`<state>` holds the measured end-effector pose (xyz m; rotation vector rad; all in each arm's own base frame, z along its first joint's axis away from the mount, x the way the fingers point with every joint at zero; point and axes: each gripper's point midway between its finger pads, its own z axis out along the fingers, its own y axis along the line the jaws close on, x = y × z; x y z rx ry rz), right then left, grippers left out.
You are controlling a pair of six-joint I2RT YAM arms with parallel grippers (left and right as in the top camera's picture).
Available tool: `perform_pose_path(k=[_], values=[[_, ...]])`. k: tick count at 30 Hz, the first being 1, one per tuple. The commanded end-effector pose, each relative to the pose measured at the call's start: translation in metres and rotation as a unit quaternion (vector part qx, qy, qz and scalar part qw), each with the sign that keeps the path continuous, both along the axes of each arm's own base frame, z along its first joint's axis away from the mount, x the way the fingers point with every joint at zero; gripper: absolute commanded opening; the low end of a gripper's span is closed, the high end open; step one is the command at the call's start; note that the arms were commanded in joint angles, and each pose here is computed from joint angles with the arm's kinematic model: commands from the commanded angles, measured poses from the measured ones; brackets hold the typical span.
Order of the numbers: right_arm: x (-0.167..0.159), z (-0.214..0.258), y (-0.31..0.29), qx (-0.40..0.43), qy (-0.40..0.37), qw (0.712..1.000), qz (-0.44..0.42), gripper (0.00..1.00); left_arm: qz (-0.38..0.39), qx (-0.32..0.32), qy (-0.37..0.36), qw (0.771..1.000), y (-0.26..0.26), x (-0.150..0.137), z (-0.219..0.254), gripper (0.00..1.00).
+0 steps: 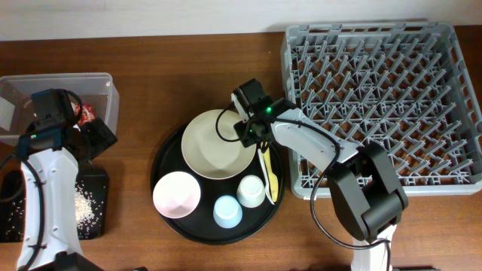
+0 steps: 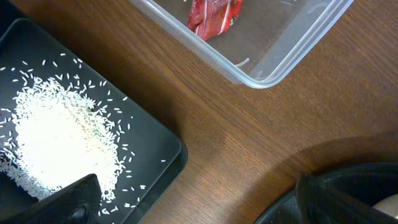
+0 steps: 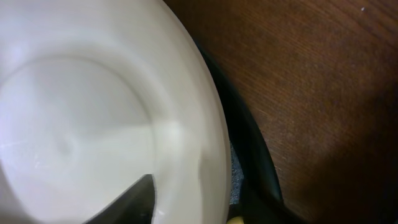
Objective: Sort waste into correct bins and load items into the dishwasher rack
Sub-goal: 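Reach the right gripper to the beige plate and grasp its rim, then lift the beige plate right and stand it in the rack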
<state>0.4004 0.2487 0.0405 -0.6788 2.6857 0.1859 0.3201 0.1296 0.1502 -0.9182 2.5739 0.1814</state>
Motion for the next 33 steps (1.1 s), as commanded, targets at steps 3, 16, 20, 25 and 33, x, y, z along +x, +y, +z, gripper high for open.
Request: perform_pose_path(k=[3,16,20,25,33], values=[[-0.0016,-0.0069,-0.0002,0.001,0.007,1.0,-0.004,0.33,0.006,-0.002,-0.007,1.0,0.0005,0.0024,0.0028,0.99],[-0.0034,-0.0081,-0.0014,-0.002,0.01,1.0,-0.004,0.12,0.006,-0.002,-0.007,1.0,0.0005,0.0024,0.0028,0.99],[-0.0035,-0.0081,-0.0014,-0.002,0.011,1.0,-0.004,0.1,0.006,-0.002,-0.007,1.0,0.0005,0.0024,0.0028,0.99],[-0.0071,-0.0098,-0.0035,-0.006,0.018,1.0,-0.004,0.25,0.006,-0.002,-0.007,1.0,0.0005,0.0024,0.0028,0.99],[-0.0086,-0.0106,-0.0045,-0.008,0.022,1.0,-0.004,0.04,0.006,-0.002,-0.007,1.0,0.0005,0.0024,0.0028,0.99]])
